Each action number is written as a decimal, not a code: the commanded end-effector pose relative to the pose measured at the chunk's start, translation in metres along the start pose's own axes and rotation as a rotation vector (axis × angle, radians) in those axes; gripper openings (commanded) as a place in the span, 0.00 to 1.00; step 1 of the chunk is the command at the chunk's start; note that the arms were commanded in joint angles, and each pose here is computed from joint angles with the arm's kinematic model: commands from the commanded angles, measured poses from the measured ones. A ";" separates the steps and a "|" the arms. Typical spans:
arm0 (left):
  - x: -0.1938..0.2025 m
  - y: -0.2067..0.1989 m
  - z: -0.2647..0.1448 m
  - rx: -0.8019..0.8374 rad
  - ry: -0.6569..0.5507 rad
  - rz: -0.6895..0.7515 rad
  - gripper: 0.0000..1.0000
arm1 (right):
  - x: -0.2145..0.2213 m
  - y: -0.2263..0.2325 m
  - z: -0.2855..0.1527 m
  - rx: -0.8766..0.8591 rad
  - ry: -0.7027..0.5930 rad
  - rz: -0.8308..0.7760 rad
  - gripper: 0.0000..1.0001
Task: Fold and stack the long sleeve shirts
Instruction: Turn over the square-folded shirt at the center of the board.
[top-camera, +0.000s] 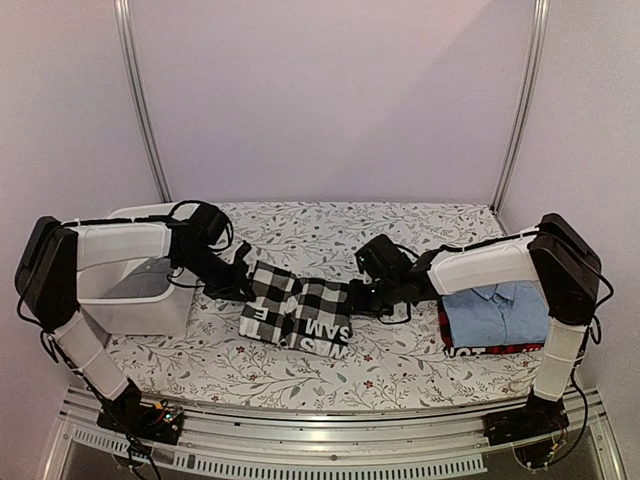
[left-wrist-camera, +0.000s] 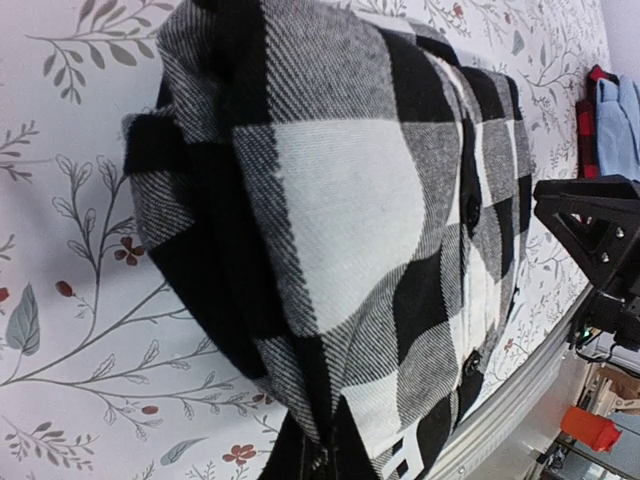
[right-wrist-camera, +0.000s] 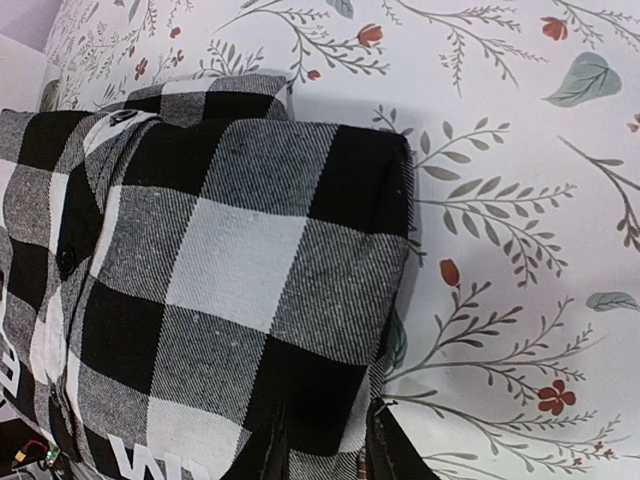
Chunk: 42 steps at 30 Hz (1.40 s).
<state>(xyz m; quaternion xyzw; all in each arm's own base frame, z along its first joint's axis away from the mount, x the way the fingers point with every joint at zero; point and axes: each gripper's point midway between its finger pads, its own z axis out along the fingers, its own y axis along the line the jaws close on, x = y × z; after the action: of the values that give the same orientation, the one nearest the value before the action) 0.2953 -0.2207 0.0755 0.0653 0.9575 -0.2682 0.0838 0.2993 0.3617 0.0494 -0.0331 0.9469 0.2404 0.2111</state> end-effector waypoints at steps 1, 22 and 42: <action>-0.015 -0.015 -0.028 0.012 -0.041 0.069 0.00 | 0.003 0.023 0.016 -0.047 0.023 -0.036 0.23; -0.079 -0.091 -0.112 0.135 -0.207 0.220 0.00 | 0.007 0.129 0.111 -0.412 0.088 0.047 0.17; -0.086 -0.076 -0.095 0.078 -0.156 0.273 0.00 | -0.028 0.121 0.067 -0.357 -0.006 -0.063 0.40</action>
<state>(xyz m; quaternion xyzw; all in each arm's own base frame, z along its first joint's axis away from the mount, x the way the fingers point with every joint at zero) 0.3476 -0.2444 0.2103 0.1677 0.9193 -0.3016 0.1894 0.3268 0.5295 0.0320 -0.0822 0.8773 0.4360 0.1828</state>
